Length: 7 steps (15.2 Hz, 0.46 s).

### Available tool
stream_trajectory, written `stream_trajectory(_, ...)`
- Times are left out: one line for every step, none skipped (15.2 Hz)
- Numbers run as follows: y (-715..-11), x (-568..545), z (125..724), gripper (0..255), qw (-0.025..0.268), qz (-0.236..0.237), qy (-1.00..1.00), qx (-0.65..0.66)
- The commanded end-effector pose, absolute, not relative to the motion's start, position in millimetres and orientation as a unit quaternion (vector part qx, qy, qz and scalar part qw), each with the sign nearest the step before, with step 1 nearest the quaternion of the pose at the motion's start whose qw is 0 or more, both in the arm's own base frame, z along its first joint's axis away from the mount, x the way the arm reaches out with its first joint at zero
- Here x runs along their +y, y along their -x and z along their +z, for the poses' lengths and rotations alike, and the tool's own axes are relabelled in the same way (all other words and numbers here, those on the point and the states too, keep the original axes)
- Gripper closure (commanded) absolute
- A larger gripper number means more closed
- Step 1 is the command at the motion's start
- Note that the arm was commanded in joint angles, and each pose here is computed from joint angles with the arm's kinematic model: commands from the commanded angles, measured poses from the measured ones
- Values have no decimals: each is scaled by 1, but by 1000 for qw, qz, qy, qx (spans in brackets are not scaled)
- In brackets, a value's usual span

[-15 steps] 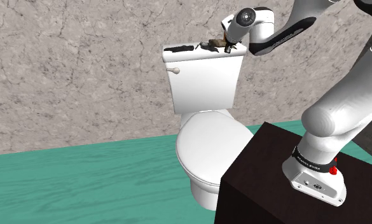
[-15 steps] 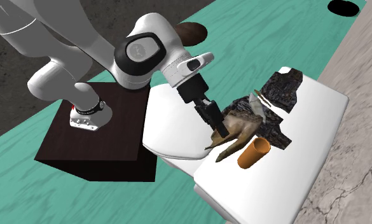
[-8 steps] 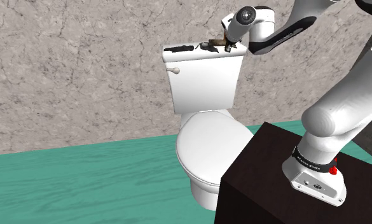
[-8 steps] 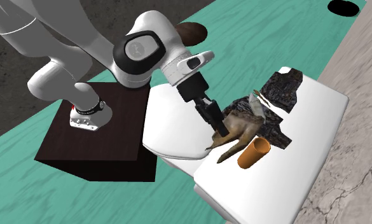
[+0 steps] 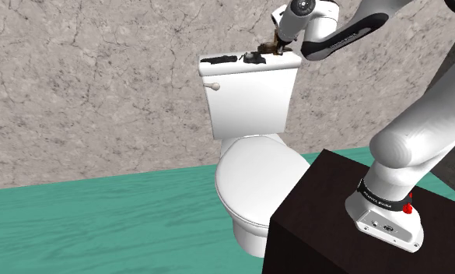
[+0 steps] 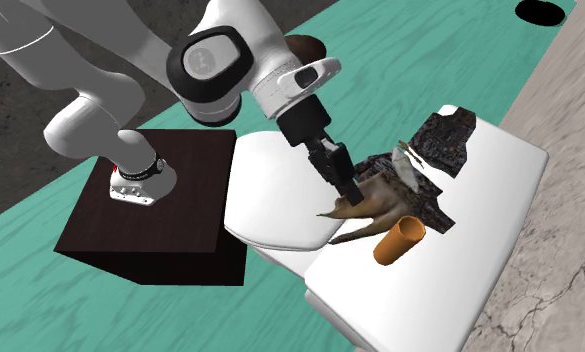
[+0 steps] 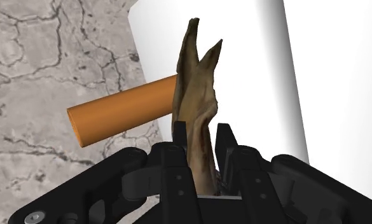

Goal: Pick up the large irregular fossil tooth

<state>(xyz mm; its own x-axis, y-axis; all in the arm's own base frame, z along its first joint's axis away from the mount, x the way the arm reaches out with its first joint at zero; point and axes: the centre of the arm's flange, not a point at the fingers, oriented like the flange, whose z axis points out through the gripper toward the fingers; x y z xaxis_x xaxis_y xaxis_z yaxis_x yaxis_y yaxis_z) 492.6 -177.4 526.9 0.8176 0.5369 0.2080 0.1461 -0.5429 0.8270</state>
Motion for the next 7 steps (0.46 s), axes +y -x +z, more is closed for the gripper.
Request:
stream_trajectory(-492,-177,537,255,434,225,-849,201)
stream_trajectory(-492,-177,543,255,434,225,-849,201)
stream_trajectory(-492,-177,548,255,434,225,-849,201)
stream_trajectory(-492,-177,553,255,434,225,-849,201)
stream_trajectory(-492,-177,559,255,434,225,-849,201)
stream_trajectory(-492,-177,559,255,434,225,-849,201)
stream_trajectory(-492,-177,559,255,433,225,-849,201)
